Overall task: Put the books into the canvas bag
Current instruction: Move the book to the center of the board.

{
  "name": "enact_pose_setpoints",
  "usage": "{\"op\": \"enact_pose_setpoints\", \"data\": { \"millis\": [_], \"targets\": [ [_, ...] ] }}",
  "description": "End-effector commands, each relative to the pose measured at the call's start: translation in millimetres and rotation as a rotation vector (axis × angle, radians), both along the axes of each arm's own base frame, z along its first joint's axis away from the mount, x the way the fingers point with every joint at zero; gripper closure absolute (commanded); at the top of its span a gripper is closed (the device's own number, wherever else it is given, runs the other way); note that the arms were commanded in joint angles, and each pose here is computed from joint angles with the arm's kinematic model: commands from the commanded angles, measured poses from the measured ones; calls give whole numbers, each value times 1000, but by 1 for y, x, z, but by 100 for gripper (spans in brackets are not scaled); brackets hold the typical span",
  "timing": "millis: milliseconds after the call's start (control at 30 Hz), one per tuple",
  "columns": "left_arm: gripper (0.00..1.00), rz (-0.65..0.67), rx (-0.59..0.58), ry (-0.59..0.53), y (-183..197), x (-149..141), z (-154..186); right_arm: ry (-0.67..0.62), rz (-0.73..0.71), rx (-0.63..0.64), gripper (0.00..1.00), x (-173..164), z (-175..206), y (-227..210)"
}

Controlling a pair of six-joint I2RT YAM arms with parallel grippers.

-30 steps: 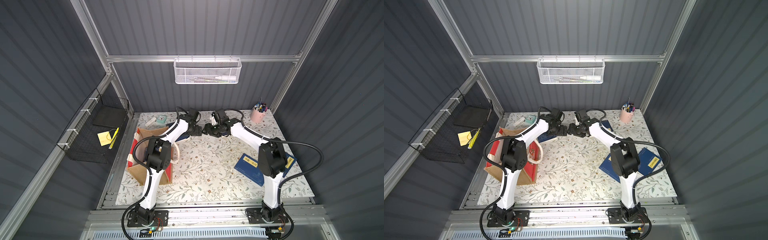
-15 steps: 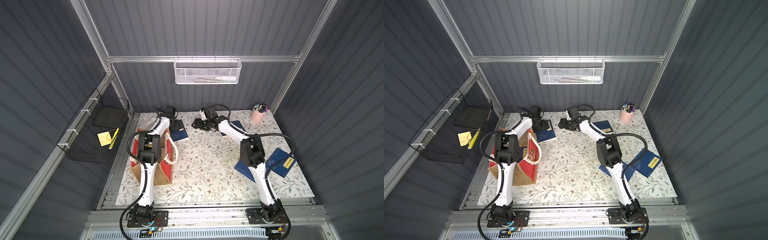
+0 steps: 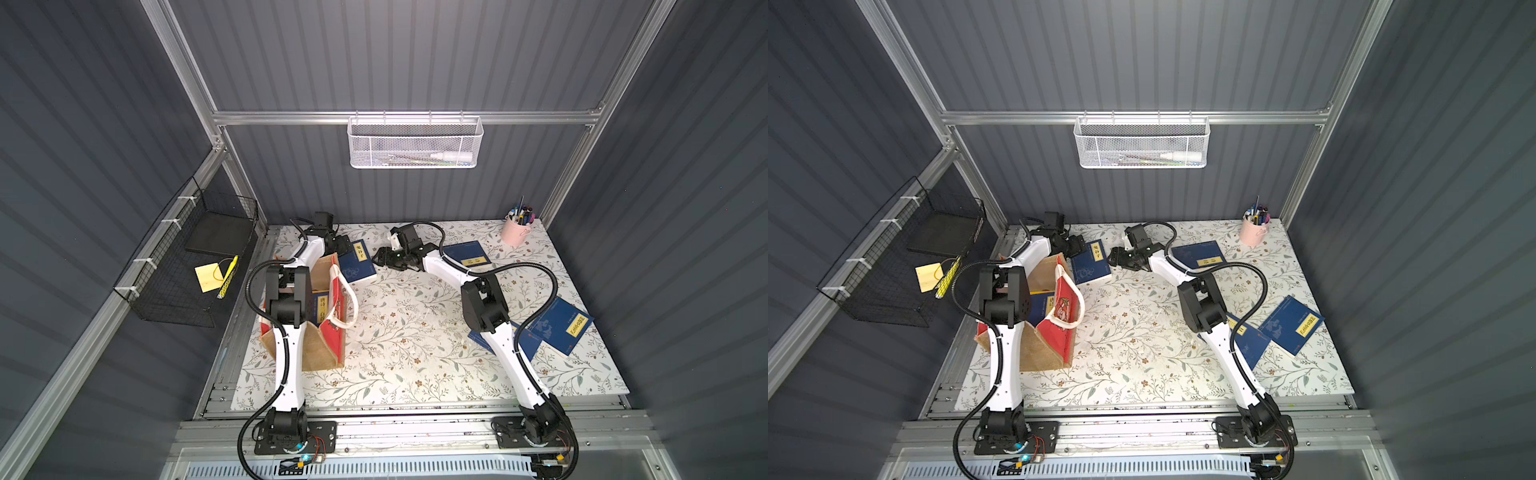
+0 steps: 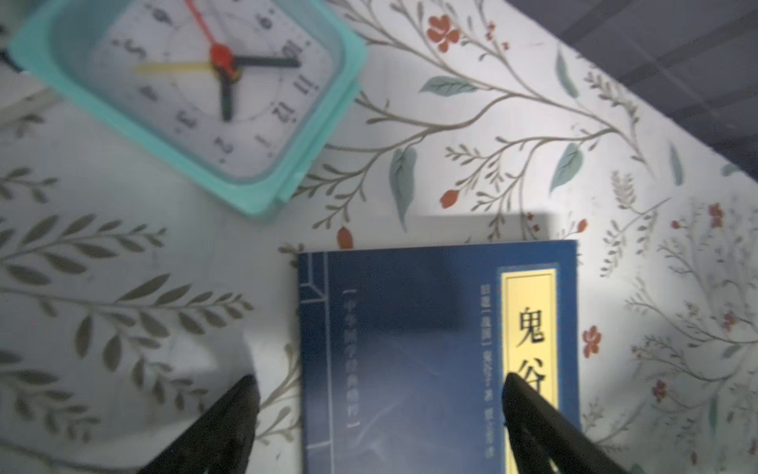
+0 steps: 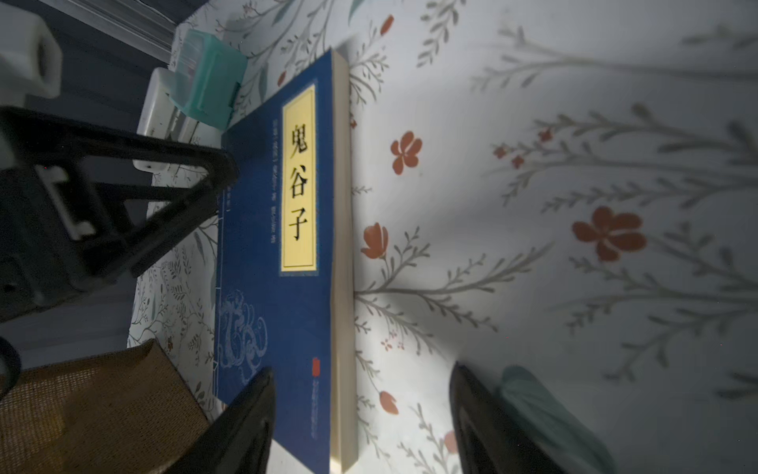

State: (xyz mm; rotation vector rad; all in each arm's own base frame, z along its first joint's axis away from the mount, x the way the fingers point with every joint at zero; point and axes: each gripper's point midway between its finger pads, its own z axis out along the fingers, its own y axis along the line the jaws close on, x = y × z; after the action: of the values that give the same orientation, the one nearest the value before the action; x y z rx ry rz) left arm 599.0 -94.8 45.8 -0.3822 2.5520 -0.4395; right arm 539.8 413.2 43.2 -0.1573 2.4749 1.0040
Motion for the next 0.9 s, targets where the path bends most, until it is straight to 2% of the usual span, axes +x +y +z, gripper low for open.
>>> {"op": "enact_pose_setpoints", "data": {
  "millis": [0,133,367,567,867],
  "targets": [
    [13,-113,-183,143,-36,-32,-51,39,3,18,36,-6,-4,2],
    [19,-189,-293,151,-57,-39,-50,53,4,17,39,-11,0,0],
    [24,-331,-355,150,-99,-63,-40,103,-40,-4,39,-30,3,-25],
    [24,-442,-382,225,-146,-109,-41,163,-68,-30,41,-61,4,-57],
    [26,-554,-396,277,-200,-179,-19,245,-69,-119,41,-126,-3,-124]
  ]
}}
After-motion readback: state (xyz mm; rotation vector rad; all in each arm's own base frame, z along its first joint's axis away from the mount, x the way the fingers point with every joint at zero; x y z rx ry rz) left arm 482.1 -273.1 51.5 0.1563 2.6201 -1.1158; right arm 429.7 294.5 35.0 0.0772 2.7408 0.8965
